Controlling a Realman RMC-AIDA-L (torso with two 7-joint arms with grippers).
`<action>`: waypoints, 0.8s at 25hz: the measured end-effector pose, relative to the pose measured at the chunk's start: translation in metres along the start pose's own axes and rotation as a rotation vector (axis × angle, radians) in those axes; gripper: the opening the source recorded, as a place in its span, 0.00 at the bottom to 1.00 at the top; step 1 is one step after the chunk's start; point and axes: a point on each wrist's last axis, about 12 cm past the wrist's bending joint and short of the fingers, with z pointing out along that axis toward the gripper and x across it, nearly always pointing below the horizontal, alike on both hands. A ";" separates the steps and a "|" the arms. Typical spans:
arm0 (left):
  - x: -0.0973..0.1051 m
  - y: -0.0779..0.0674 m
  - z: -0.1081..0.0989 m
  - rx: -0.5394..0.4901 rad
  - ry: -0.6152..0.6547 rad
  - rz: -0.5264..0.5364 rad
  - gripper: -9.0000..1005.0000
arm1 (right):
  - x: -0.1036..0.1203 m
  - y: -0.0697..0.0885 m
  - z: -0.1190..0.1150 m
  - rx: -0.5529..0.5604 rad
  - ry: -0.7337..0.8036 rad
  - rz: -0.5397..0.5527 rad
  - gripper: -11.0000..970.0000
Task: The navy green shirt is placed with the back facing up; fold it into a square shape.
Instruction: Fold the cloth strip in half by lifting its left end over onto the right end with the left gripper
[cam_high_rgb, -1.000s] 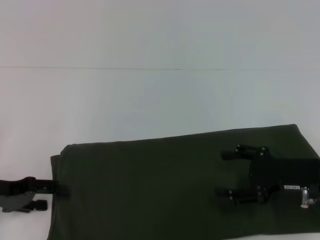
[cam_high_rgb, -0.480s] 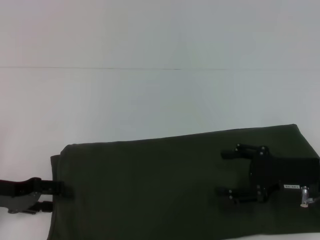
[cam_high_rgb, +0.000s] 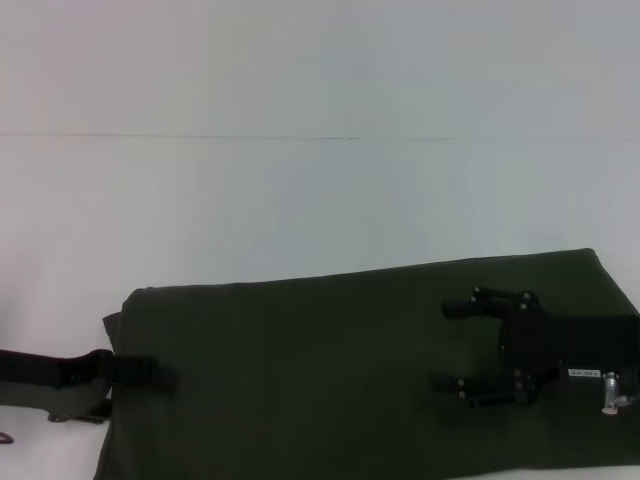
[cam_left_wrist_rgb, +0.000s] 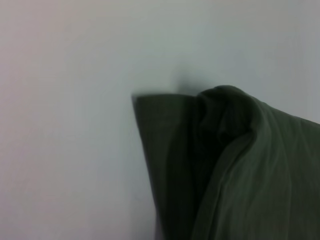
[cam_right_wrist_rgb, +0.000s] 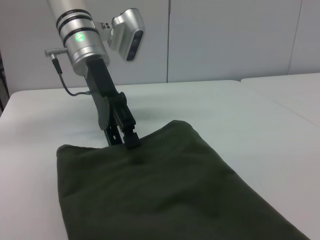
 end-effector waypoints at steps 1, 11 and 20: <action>0.000 -0.001 0.002 0.002 0.001 0.000 0.85 | 0.000 0.000 0.000 0.000 0.000 0.000 0.95; -0.002 -0.007 0.010 0.014 0.015 -0.001 0.85 | -0.001 0.000 0.000 -0.002 -0.001 -0.001 0.95; -0.005 -0.011 0.011 0.000 0.033 0.022 0.67 | -0.001 -0.002 0.000 0.002 0.002 -0.005 0.95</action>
